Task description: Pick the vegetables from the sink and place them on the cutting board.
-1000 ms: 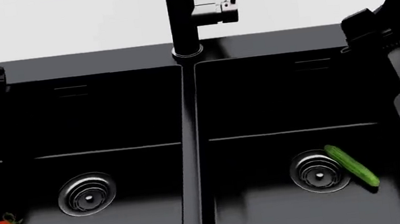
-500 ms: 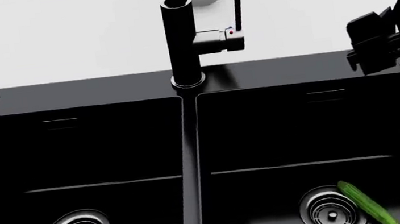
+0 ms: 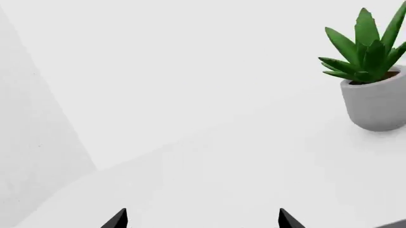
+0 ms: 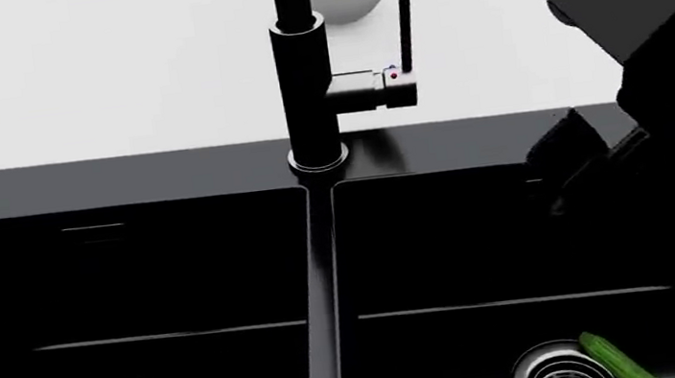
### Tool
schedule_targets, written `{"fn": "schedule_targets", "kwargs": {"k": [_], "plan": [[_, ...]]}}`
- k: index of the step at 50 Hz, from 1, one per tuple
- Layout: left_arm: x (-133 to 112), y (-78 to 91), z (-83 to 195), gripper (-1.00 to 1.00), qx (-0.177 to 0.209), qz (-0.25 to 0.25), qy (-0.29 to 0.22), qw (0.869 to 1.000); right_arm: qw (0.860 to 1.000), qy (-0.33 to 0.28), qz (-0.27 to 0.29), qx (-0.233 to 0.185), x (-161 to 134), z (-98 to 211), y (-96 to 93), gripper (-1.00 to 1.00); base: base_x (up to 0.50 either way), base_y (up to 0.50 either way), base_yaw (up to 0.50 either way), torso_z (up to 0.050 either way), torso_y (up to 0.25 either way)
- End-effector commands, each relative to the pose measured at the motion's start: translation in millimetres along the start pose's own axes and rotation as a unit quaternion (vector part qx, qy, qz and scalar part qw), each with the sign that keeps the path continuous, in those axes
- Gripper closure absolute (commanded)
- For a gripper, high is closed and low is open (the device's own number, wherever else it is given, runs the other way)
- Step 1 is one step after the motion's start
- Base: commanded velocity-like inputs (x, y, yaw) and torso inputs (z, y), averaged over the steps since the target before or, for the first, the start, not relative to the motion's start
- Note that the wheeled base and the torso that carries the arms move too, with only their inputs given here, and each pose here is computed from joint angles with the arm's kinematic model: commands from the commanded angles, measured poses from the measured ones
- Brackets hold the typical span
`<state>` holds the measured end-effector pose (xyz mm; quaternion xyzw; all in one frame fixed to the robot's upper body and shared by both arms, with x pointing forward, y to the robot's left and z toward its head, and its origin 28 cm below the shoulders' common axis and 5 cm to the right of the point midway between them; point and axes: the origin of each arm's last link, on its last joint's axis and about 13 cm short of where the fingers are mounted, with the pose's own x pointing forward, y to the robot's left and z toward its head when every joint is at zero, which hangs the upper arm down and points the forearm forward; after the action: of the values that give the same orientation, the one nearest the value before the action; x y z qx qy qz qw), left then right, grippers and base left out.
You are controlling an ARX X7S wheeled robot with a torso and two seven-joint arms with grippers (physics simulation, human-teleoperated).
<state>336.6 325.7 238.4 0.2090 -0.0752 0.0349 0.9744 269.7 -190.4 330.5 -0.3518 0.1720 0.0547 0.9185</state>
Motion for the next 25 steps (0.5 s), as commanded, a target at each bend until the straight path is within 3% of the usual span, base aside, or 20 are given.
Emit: {"fn": "schedule_targets", "kwargs": {"k": [1, 4, 7, 10, 11, 15, 19, 25], "plan": [[-47, 16.6, 28, -1.00, 0.057, -0.236, -0.035, 0.969, 0.977, 0.079, 0.168, -0.106, -51, -19, 4.9, -1.00, 0.00, 0.00, 0.00, 0.000, 0.000], [-52, 15.9, 27, -1.00, 0.060, -0.283, -0.040, 0.956, 0.967, 0.096, 0.201, -0.123, -50, -29, 10.3, -1.00, 0.00, 0.00, 0.00, 0.000, 0.000], [-54, 12.2, 16, -1.00, 0.091, -0.357, 0.024, 0.929, 0.954, 0.135, 0.238, -0.120, -39, -31, 8.4, -1.00, 0.00, 0.00, 0.00, 0.000, 0.000], [-48, 10.2, 11, -1.00, 0.114, -0.395, 0.035, 0.911, 0.953, 0.142, 0.244, -0.115, -28, -32, 9.2, -1.00, 0.00, 0.00, 0.00, 0.000, 0.000], [-45, 8.9, 10, -1.00, 0.109, -0.407, 0.045, 0.906, 0.948, 0.151, 0.257, -0.115, -26, -33, 10.8, -1.00, 0.00, 0.00, 0.00, 0.000, 0.000], [-38, 4.4, 1, -1.00, 0.145, -0.453, 0.067, 0.877, 0.925, 0.200, 0.299, -0.126, -23, -38, 15.4, -1.00, 0.00, 0.00, 0.00, 0.000, 0.000], [-42, 0.1, -9, -1.00, 0.168, -0.483, 0.090, 0.854, 0.918, 0.225, 0.299, -0.132, -20, -39, 10.8, -1.00, 0.00, 0.00, 0.00, 0.000, 0.000], [-46, 8.0, -13, -1.00, 0.181, -0.479, 0.103, 0.853, 0.920, 0.220, 0.288, -0.145, -22, -26, 1.2, -1.00, 0.00, 0.00, 0.00, 0.000, -0.083]]}}
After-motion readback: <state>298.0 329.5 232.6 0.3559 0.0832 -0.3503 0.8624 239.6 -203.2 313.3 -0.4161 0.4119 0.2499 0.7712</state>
